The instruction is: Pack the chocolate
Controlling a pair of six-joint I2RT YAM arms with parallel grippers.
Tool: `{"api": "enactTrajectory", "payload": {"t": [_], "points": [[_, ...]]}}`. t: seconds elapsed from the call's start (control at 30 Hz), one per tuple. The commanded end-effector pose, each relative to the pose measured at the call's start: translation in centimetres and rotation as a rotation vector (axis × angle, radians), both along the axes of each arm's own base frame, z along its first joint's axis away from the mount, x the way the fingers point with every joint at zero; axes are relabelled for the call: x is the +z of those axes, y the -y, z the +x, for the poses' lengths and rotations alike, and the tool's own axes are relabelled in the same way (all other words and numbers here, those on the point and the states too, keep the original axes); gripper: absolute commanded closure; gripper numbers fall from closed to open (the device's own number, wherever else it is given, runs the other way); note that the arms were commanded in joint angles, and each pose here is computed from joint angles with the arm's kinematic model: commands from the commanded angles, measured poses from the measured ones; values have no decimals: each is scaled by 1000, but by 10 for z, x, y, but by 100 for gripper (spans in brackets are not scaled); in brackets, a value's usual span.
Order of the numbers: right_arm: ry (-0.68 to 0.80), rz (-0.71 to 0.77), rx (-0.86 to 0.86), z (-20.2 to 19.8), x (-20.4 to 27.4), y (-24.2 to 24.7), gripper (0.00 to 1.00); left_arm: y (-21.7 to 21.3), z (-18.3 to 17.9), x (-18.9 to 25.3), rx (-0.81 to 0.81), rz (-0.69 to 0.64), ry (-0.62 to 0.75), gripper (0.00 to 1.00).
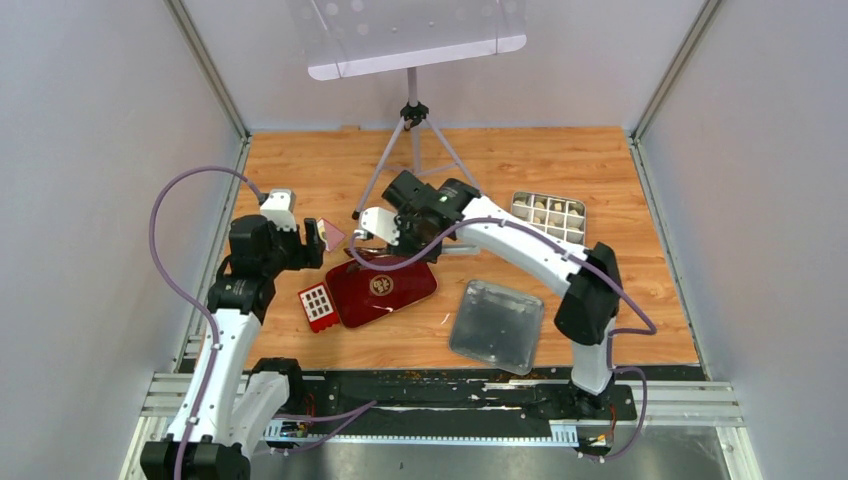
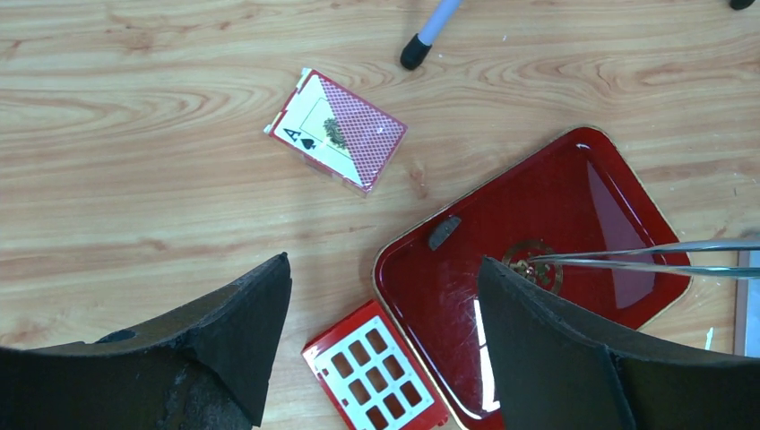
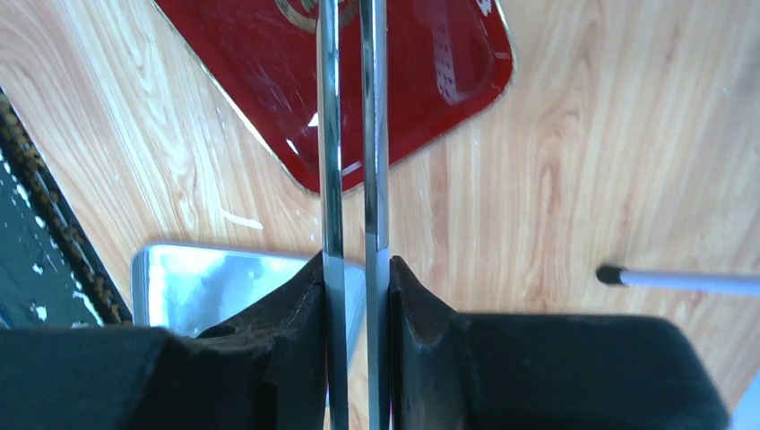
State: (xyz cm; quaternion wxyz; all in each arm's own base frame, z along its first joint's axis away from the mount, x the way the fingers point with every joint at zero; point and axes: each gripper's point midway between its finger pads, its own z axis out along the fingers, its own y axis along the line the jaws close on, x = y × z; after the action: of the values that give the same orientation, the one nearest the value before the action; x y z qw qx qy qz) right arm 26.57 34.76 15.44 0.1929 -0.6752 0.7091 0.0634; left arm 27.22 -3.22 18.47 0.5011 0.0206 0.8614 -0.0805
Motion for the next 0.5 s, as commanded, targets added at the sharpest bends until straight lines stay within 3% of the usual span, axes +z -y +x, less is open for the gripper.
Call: {"api": "enactTrajectory", "payload": {"t": [0.0, 0.07, 0.2, 0.47], "points": [[33, 20, 19, 6, 18, 22, 84, 6, 15, 7, -45, -14, 39, 17], [39, -17, 59, 10, 9, 25, 74, 8, 19, 6, -60, -7, 32, 17], [15, -92, 84, 18, -19, 21, 64, 6, 21, 8, -55, 1, 26, 17], [25, -134, 93, 46, -43, -5, 58, 2, 15, 8, -22, 1, 17, 17]]}}
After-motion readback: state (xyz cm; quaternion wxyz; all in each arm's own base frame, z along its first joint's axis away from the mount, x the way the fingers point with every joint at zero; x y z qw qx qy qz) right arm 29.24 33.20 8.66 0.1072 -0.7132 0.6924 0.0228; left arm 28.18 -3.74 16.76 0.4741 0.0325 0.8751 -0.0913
